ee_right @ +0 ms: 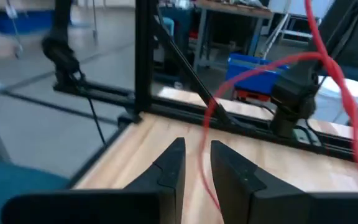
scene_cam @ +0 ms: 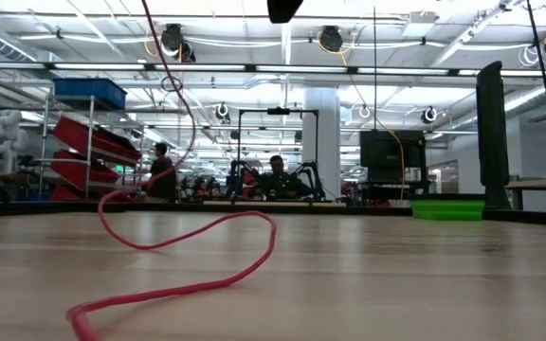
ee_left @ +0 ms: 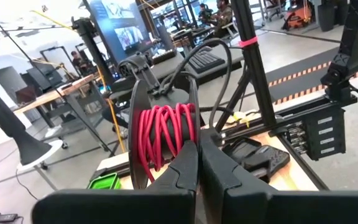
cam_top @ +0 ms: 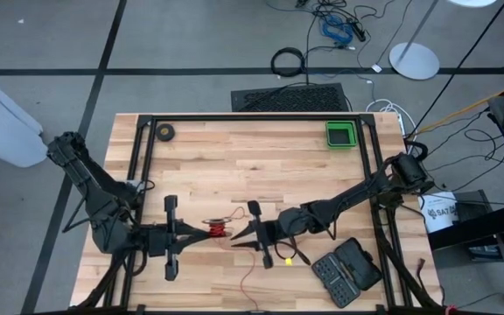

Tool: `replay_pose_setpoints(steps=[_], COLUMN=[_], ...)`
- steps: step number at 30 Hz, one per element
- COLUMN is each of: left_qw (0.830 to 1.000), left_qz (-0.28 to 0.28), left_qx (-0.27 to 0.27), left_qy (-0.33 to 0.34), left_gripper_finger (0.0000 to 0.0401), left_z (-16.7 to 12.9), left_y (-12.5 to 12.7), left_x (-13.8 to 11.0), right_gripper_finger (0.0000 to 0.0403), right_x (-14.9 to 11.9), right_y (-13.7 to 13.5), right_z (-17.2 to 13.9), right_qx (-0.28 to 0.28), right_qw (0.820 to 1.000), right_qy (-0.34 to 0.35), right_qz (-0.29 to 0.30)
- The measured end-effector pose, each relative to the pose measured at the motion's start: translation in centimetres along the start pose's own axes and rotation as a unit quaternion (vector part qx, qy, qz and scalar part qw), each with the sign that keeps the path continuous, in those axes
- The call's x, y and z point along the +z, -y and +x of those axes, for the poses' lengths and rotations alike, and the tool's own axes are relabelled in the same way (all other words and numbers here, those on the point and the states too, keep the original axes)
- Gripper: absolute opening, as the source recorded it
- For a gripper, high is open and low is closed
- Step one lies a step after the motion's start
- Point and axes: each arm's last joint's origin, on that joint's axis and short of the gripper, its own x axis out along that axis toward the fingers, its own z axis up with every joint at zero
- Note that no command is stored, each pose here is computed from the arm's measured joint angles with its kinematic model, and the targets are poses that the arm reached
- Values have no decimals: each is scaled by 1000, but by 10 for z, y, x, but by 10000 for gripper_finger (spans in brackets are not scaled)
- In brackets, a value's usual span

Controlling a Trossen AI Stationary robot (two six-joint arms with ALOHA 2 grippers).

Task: Coil cords
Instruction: Coil the red wire on the black spool

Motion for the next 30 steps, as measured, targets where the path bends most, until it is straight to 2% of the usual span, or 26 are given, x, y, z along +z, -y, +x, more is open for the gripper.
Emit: replay_pose_setpoints(steps=[7,18,23,30], left_qw=[1000,1000,1000,1000], left_qz=[0,-2,-2,-1], left_qx=[1,1,1,1], left_qy=[0,0,-1,-1], left_gripper_finger=[6,6,6,6], left_z=[0,0,1,1], left_y=[0,0,0,0], left_x=[0,0,0,-1], right_gripper_finger=[71,161,163,161], right_x=[2,11,-1,-5], right_y=[0,-3,-4,1], right_z=[0,35,51,56], right_qx=[-7,-10,-10,-15], right_qw=[1000,1000,1000,1000], right_qy=[5,3,-19,-22], right_qz=[22,11,8,11])
